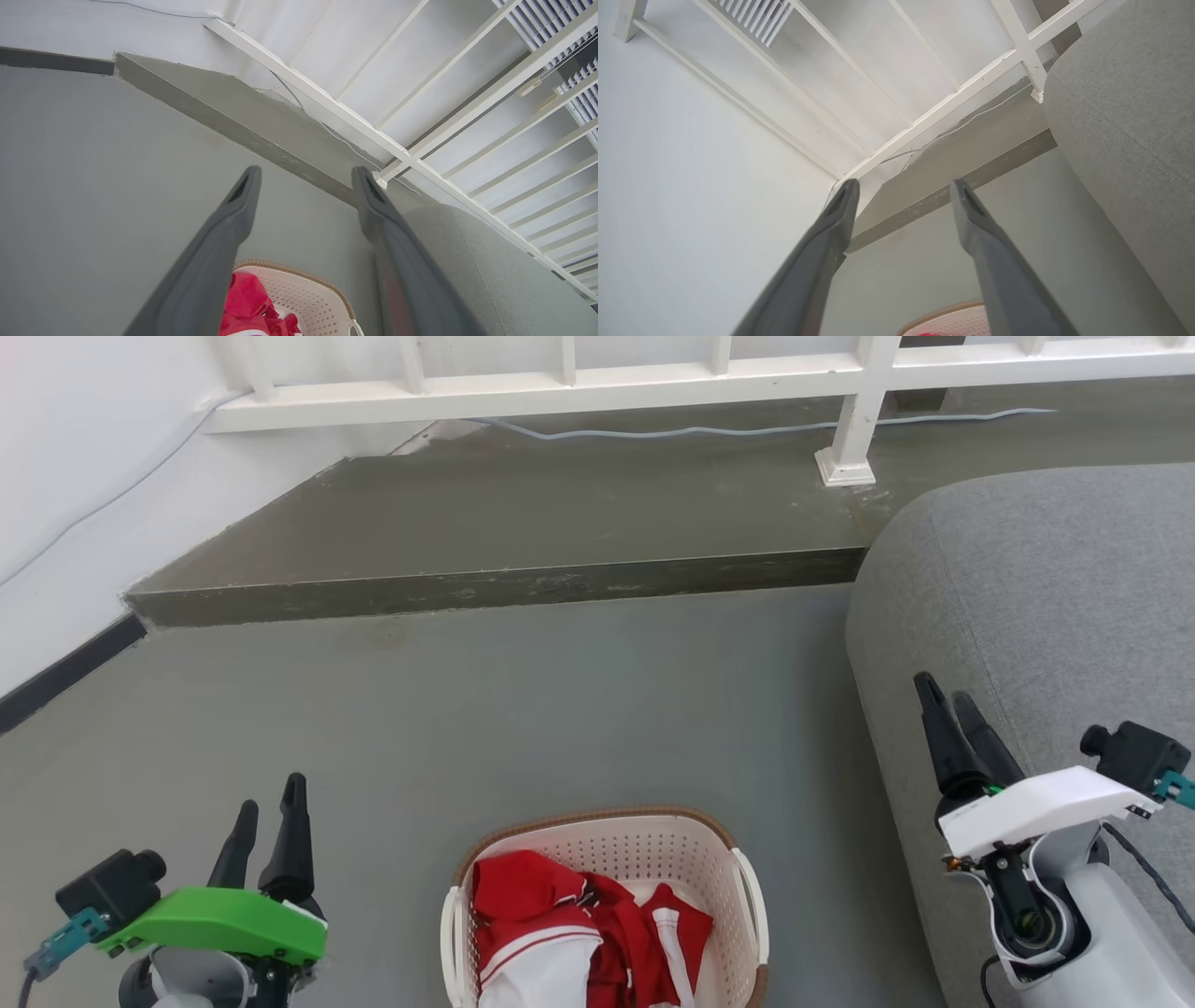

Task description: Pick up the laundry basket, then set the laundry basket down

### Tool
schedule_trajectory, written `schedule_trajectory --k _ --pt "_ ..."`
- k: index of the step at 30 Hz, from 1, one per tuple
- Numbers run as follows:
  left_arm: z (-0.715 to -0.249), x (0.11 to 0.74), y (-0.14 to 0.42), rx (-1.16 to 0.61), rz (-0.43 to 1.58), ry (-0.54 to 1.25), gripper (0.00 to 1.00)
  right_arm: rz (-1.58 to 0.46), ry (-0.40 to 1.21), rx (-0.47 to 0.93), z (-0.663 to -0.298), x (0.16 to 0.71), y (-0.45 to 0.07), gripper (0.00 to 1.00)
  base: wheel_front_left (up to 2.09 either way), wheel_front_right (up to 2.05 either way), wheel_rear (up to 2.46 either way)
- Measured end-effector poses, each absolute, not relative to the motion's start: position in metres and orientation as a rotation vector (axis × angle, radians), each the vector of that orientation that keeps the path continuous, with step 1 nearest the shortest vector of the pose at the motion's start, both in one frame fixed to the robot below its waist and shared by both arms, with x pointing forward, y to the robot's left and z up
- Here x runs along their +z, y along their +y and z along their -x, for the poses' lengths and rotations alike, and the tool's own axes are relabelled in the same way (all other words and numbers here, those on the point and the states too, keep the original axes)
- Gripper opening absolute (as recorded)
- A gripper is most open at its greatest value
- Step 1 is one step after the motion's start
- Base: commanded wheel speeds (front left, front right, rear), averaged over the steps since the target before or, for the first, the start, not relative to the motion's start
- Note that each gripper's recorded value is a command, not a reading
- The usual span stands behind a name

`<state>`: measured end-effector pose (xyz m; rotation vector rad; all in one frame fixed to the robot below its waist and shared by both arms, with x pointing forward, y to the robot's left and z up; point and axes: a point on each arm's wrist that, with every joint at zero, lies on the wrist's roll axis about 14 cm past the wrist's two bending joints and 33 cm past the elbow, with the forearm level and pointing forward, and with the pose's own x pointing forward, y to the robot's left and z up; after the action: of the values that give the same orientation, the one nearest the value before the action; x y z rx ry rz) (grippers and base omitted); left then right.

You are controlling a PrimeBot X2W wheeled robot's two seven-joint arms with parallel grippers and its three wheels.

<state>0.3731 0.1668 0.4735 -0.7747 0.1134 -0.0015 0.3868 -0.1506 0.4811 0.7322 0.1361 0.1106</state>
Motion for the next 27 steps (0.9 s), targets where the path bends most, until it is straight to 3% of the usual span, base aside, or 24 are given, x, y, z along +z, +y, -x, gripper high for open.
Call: schedule_trajectory --k 27 --pt "-0.375 0.495 0.150 -0.084 0.433 0.001 1.00 -0.379 0.041 0.227 -0.388 0.495 -0.123 1.00 0.00 0.00 0.00"
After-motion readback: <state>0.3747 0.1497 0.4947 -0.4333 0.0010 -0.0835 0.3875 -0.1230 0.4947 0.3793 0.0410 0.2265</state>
